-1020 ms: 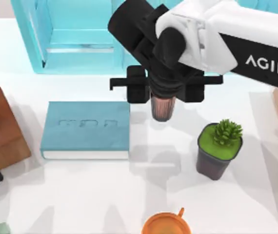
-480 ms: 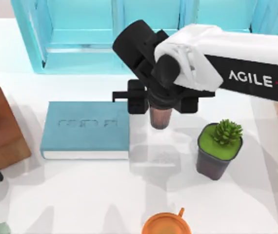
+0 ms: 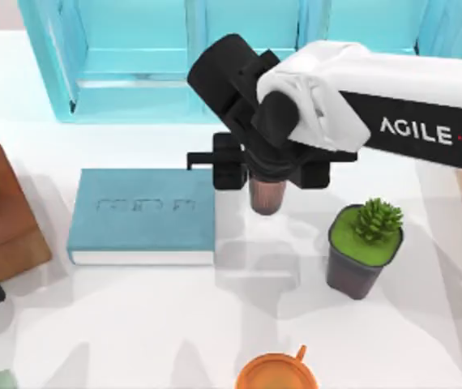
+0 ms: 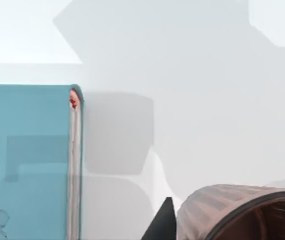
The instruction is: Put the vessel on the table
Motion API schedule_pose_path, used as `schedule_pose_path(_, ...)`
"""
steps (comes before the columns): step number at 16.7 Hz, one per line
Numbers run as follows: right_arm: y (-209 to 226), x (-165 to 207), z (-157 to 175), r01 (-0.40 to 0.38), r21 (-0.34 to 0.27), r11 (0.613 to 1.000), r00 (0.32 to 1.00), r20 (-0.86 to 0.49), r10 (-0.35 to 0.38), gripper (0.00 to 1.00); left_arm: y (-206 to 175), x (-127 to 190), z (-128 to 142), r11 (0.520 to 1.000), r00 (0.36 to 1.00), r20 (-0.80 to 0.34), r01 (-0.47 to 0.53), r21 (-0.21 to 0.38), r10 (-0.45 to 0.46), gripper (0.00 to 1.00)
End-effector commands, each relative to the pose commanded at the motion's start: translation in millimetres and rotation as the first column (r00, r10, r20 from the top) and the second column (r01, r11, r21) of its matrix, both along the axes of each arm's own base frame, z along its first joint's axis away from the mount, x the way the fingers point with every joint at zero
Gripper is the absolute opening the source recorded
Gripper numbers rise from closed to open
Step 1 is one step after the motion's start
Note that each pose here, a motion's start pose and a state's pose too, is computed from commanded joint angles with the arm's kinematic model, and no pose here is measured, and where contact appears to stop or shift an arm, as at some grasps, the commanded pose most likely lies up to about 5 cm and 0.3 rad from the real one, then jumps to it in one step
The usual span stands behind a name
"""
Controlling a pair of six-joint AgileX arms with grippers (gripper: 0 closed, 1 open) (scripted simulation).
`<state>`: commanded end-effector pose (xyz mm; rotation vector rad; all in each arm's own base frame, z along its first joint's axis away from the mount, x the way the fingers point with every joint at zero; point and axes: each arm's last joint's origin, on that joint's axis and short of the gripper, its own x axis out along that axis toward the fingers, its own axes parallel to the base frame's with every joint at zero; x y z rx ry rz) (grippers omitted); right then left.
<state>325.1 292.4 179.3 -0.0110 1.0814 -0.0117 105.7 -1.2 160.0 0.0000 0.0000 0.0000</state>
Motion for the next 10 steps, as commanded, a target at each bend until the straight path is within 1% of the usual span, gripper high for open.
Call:
schedule_pose_path(7, 0.0, 0.0, 0.0, 0.000, 0.000, 1.000, 1.000, 0.000, 0.000, 0.98, 0.0, 0.0, 0.0, 1.000, 1.000, 0.000, 0.000, 0.000, 0.000, 1.00)
schedule_pose_path(8, 0.0, 0.0, 0.0, 0.000, 0.000, 1.000, 1.000, 0.000, 0.000, 1.00, 0.0, 0.0, 0.0, 1.000, 1.000, 0.000, 0.000, 0.000, 0.000, 1.00)
schedule_pose_path(10, 0.0, 0.0, 0.0, 0.000, 0.000, 1.000, 1.000, 0.000, 0.000, 1.00, 0.0, 0.0, 0.0, 1.000, 1.000, 0.000, 0.000, 0.000, 0.000, 1.00)
